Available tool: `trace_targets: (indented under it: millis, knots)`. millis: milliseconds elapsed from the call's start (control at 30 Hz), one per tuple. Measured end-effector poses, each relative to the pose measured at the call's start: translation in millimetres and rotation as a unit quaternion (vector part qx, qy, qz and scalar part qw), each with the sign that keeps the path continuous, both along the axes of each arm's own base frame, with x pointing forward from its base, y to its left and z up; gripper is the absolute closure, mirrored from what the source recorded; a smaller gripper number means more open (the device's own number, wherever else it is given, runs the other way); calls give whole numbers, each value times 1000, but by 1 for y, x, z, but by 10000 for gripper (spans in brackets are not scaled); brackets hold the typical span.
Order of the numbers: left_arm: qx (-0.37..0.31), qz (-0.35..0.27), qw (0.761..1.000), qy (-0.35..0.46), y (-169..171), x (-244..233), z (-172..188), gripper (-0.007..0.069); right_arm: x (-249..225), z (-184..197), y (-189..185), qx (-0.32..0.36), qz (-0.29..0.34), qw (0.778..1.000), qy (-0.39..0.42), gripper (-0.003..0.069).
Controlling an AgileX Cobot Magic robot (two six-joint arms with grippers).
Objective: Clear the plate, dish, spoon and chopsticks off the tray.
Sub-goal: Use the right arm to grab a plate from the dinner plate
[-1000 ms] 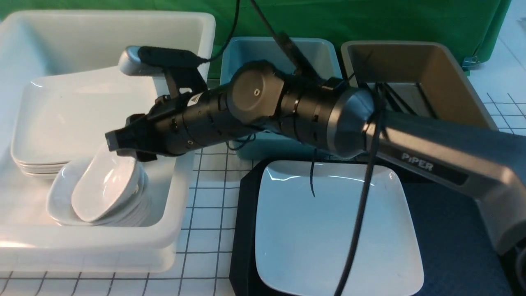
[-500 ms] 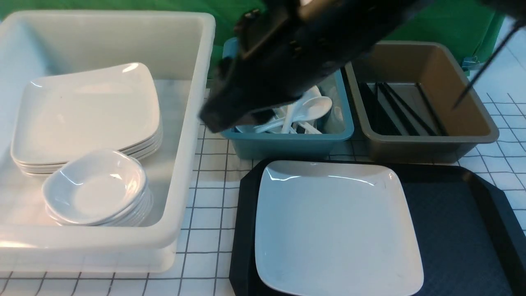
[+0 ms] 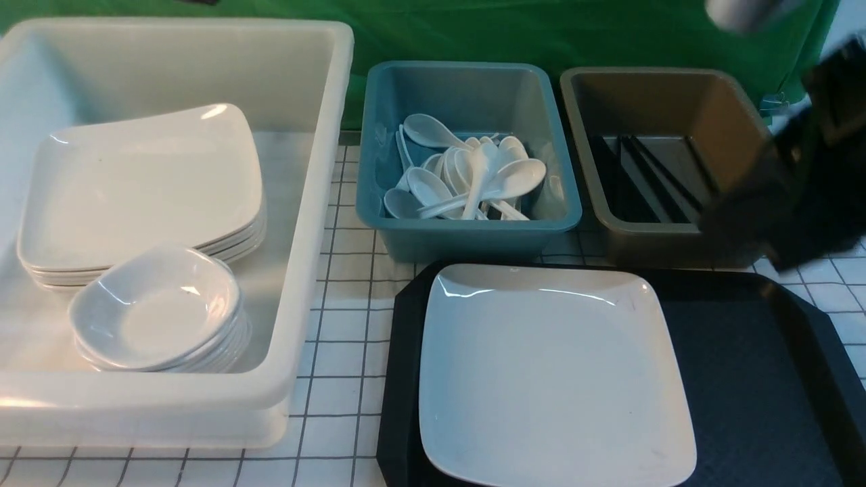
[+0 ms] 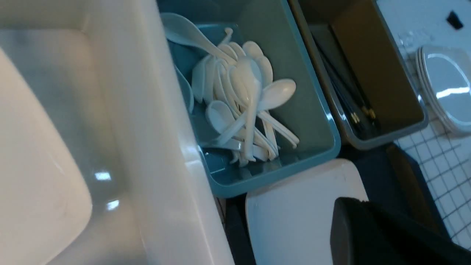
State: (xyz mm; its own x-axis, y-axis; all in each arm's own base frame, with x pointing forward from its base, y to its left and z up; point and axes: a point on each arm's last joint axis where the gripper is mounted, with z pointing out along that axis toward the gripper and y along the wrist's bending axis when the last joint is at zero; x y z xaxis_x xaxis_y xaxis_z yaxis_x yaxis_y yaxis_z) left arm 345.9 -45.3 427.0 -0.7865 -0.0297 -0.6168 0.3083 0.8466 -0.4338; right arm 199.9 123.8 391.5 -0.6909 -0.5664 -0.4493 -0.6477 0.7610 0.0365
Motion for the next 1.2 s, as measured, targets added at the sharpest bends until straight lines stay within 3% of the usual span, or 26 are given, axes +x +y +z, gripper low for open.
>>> trace_targets:
  millis: [233,267,433,567,667,767,800,833,900,1100,1200]
  knots:
    - [58,-39,997,-15,-33,-4,-4,590,3,-104,-38,-33,-94,989,111,629]
    - [63,-45,997,-16,-38,-4,-5,585,12,-132,-47,-12,-140,981,132,629]
    - [66,-43,997,-5,-40,1,-12,578,38,-173,-60,56,-239,951,190,629]
    - [80,-27,996,17,-37,5,-19,573,65,-193,-62,95,-293,935,175,621]
    - [86,-23,996,23,-36,6,-21,568,77,-200,-61,107,-315,930,159,572]
    - [95,-20,995,24,-34,7,-23,559,88,-215,-62,107,-335,924,152,353]
    - [95,-20,995,24,-34,7,-23,558,88,-215,-62,107,-335,924,152,342]
    - [97,-19,995,24,-34,7,-23,554,90,-221,-62,103,-340,922,155,271]
    - [97,-19,995,24,-34,7,-23,553,93,-230,-63,99,-348,918,162,209]
    - [100,-19,994,30,-34,11,-28,548,100,-246,-62,116,-405,887,189,194]
    - [100,-19,994,35,-34,13,-31,540,105,-251,-58,137,-430,869,201,242]
